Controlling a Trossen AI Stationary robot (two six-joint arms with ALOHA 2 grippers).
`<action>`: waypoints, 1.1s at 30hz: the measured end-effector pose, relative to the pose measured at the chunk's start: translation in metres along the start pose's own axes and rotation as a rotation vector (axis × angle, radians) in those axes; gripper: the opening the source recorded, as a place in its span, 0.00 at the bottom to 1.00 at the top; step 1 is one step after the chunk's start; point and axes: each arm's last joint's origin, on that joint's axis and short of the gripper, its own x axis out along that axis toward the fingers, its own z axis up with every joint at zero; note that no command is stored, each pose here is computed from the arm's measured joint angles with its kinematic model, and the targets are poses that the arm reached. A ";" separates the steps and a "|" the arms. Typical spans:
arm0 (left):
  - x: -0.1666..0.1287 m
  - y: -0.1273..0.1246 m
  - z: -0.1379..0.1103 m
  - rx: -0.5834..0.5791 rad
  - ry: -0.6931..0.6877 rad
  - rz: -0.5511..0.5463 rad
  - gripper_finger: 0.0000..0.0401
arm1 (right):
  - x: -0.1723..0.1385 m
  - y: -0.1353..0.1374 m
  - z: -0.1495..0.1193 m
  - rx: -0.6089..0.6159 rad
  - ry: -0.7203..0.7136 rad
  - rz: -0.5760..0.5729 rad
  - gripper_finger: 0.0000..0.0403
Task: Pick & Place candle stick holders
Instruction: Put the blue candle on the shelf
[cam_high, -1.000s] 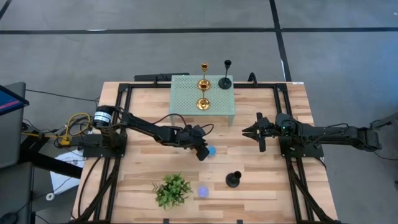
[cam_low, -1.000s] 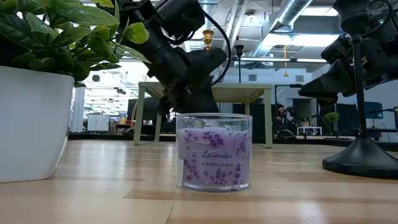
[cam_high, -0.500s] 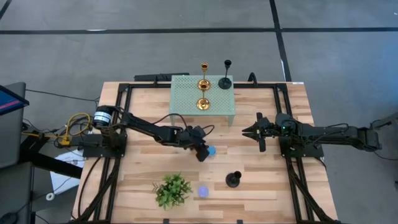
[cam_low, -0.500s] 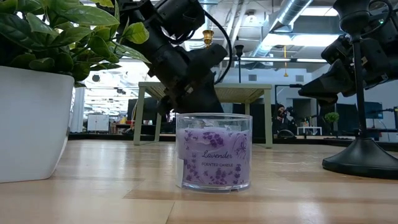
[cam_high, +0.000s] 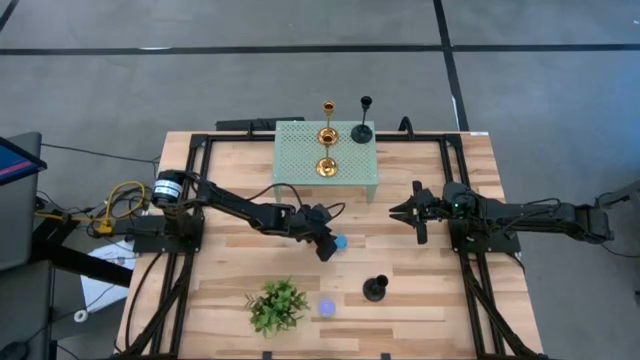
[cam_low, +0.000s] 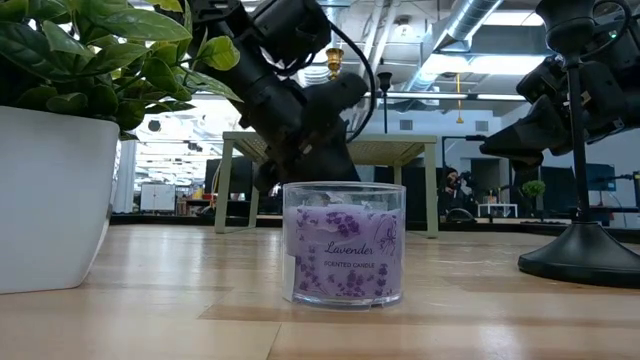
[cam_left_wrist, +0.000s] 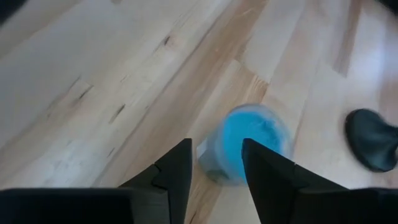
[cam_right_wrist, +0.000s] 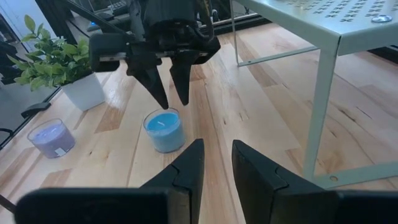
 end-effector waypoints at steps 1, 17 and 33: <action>0.000 0.001 -0.001 0.001 0.004 0.004 0.34 | 0.000 0.000 0.000 0.000 0.000 0.000 0.19; 0.000 0.000 0.000 0.008 -0.003 -0.001 0.30 | 0.000 0.000 -0.001 0.003 0.014 -0.002 0.19; -0.001 0.000 0.002 -0.018 -0.012 -0.005 0.30 | 0.000 0.000 -0.002 0.004 0.017 -0.003 0.19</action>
